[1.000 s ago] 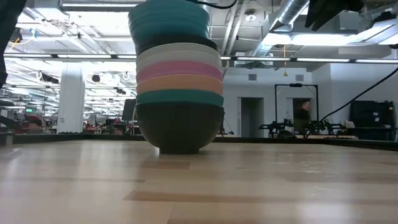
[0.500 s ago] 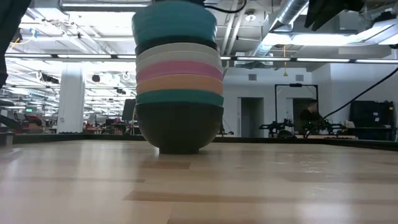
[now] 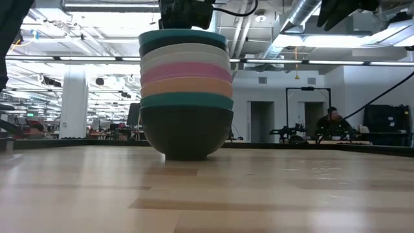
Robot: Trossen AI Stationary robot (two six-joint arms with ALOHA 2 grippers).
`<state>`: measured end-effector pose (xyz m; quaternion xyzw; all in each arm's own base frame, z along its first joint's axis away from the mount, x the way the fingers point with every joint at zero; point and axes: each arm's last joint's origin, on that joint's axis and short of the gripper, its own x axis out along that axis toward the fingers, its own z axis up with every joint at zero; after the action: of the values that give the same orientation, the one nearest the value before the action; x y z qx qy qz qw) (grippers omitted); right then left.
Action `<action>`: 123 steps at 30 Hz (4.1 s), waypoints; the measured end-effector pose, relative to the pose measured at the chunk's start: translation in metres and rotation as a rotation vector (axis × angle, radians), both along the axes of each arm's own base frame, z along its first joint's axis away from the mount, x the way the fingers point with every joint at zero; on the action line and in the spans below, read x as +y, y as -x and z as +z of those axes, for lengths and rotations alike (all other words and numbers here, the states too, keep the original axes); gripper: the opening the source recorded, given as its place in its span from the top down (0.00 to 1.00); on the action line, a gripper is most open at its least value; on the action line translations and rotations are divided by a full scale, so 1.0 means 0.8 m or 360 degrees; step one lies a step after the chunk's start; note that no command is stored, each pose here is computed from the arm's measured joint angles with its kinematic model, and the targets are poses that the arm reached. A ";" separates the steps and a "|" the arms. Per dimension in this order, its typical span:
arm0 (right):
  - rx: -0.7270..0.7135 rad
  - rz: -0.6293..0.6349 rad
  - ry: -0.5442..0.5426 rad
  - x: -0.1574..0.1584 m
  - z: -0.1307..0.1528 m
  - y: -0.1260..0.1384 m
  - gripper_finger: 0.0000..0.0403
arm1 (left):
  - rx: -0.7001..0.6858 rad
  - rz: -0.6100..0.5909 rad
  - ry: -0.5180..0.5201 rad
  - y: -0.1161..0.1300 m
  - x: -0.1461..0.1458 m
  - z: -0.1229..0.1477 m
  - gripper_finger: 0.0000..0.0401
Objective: Nest bowls inside each other
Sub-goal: Stack the left blue bowl on top of the black bowl, then stack the blue bowl on top of the top blue bowl
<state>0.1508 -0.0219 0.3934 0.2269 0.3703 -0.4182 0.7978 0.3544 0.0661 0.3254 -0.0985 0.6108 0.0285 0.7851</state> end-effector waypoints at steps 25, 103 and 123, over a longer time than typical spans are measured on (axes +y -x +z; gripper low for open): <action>-0.0011 -0.0016 -0.0014 0.000 0.000 0.000 0.63 | 0.0062 -0.0112 0.0064 0.000 0.004 0.008 0.88; 0.0886 0.0411 -0.0866 0.313 -0.220 0.015 0.47 | -0.1158 -0.0078 -0.0397 0.038 -0.030 0.178 0.60; 0.0979 0.0292 -0.0692 0.328 -0.266 0.005 0.53 | -0.1127 -0.0043 -0.0364 0.039 -0.031 0.176 0.60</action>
<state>0.1470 0.2406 0.1806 0.2206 0.6910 -0.3054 0.6169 0.3229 0.0417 0.4659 -0.0058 0.2955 0.0505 0.9540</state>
